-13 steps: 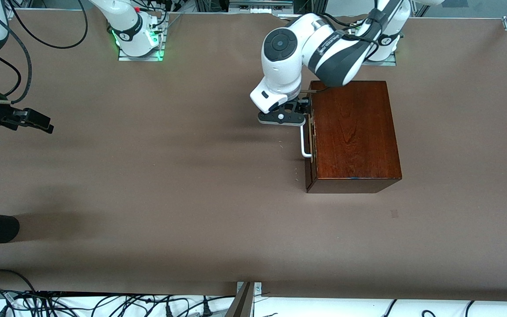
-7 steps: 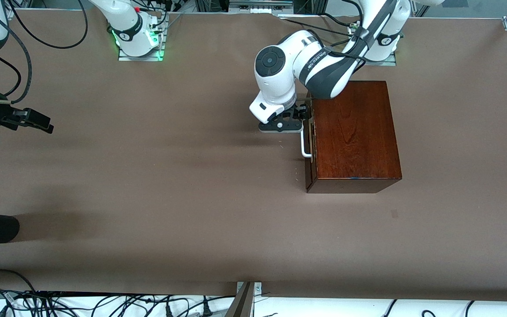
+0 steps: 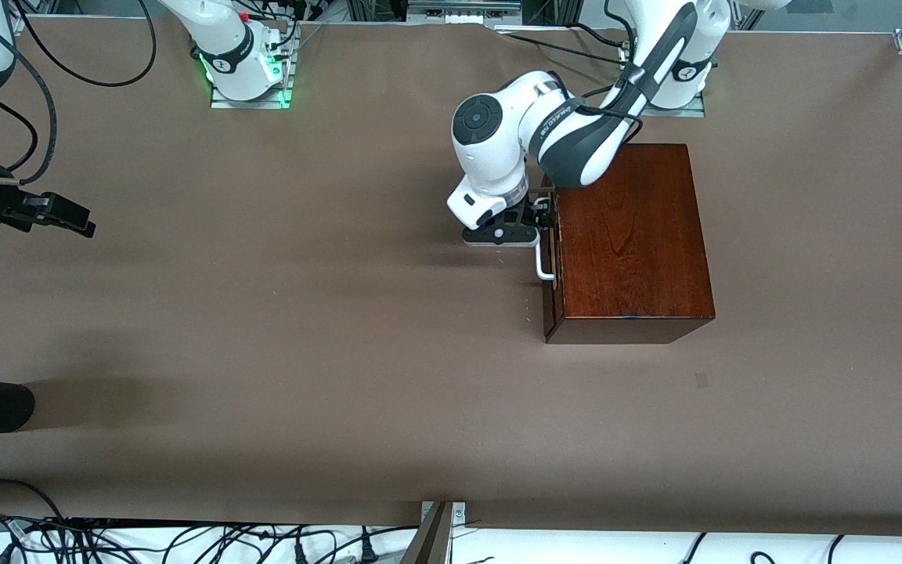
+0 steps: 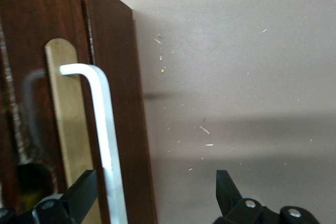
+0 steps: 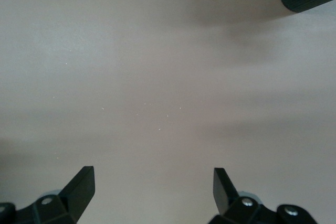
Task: Open drawer, take yellow block, close drawer
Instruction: 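Lower the left gripper and close it on the white handle, then pull the handle with the left gripper to slide the drawer open, then release the handle and raise the left gripper while the right gripper approaches, then lower the right gripper into the drawer onto the yellow cube, then close the right gripper on the yellow cube and lift it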
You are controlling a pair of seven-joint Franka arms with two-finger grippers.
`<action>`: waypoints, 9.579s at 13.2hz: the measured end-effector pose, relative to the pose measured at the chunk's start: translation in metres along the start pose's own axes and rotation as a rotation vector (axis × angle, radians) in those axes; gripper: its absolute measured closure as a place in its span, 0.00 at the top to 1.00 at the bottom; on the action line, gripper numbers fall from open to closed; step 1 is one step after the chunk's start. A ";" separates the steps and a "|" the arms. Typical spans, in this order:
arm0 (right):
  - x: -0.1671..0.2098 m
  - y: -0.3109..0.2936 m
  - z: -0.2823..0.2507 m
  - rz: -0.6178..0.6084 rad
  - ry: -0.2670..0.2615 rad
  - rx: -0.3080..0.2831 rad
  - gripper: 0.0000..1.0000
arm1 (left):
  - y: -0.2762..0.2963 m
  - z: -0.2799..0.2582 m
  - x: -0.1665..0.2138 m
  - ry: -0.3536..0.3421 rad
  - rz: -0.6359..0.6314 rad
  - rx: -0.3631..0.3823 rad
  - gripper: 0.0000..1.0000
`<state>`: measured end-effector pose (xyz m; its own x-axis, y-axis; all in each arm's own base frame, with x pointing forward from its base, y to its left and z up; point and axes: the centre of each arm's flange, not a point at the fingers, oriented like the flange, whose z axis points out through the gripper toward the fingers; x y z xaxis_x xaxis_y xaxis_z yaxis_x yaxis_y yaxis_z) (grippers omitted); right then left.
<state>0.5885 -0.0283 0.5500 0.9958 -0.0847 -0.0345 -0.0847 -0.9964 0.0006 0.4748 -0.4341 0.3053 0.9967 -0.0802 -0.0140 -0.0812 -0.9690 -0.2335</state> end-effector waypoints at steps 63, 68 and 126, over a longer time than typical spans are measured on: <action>-0.052 -0.222 0.003 -0.371 -0.040 0.081 1.00 | -0.310 -0.188 0.046 -0.038 -0.004 -0.198 1.00; -0.086 -0.319 0.021 -0.534 -0.005 0.092 1.00 | -0.408 -0.176 0.048 -0.025 0.054 -0.203 1.00; -0.201 -0.619 0.243 -1.290 0.235 0.002 0.56 | -0.473 -0.176 0.063 0.015 0.018 -0.208 1.00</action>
<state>0.4320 0.6062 0.3139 0.3421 0.9251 0.1648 0.9278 -0.3604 0.0968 0.5751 -0.0221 0.5860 0.9950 -0.1002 -0.0012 -0.1002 -0.9946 -0.0271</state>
